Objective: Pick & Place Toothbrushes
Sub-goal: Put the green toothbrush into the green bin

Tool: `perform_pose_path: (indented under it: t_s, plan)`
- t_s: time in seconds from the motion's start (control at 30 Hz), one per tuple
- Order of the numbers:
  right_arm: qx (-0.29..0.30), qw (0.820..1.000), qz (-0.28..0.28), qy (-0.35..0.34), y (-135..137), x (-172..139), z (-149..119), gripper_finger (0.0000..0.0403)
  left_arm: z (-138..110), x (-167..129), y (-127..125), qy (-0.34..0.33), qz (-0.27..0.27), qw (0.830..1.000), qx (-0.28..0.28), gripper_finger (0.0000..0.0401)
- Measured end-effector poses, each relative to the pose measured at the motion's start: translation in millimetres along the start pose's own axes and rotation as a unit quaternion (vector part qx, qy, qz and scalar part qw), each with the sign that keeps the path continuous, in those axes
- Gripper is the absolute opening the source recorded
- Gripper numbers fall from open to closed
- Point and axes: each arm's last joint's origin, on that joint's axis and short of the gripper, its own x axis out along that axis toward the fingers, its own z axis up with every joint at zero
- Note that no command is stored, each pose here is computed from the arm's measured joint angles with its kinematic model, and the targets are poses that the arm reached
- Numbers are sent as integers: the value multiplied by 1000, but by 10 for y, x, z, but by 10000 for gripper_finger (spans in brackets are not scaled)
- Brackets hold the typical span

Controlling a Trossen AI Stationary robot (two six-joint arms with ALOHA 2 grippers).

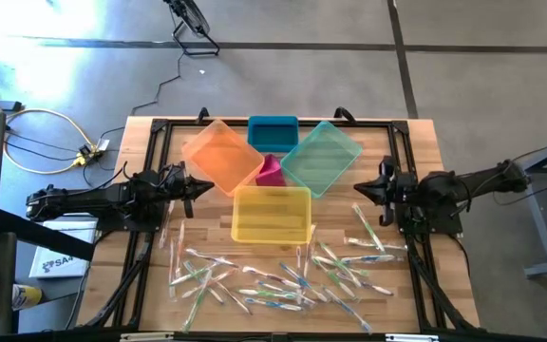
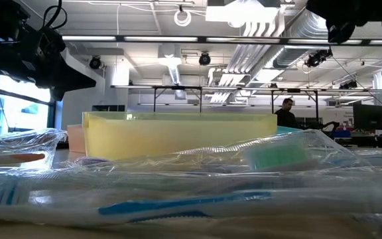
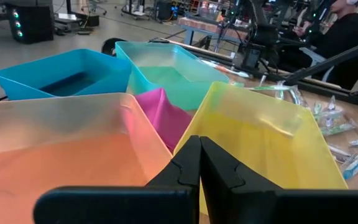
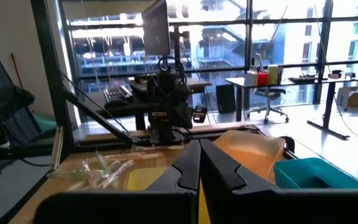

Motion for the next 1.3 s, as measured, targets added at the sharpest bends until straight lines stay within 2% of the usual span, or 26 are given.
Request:
perform_pose_path:
  t_s: [0.17,0.27,0.37,0.53,0.7,1.03,1.2,1.3]
  plan:
    - [-2,997,-51,66,74,247,166,2,0,0,0,0,0,1000,0,0]
    - [-4,987,-98,127,112,395,232,2,0,0,0,0,0,1000,0,0]
    - [3,977,-122,174,153,512,346,2,0,0,0,0,0,1000,0,0]
    - [60,956,-159,240,187,598,440,2,0,0,0,0,0,1000,0,0]
    - [129,920,-209,307,172,553,355,2,-1,0,0,0,0,1000,0,0]
    - [235,817,-314,422,121,362,107,2,-1,0,0,0,0,1000,0,0]
    - [254,792,-310,462,161,408,24,2,-1,0,0,0,1,1000,0,0]
    - [244,785,-304,482,187,459,-36,2,-1,0,0,1,1,1000,0,0]
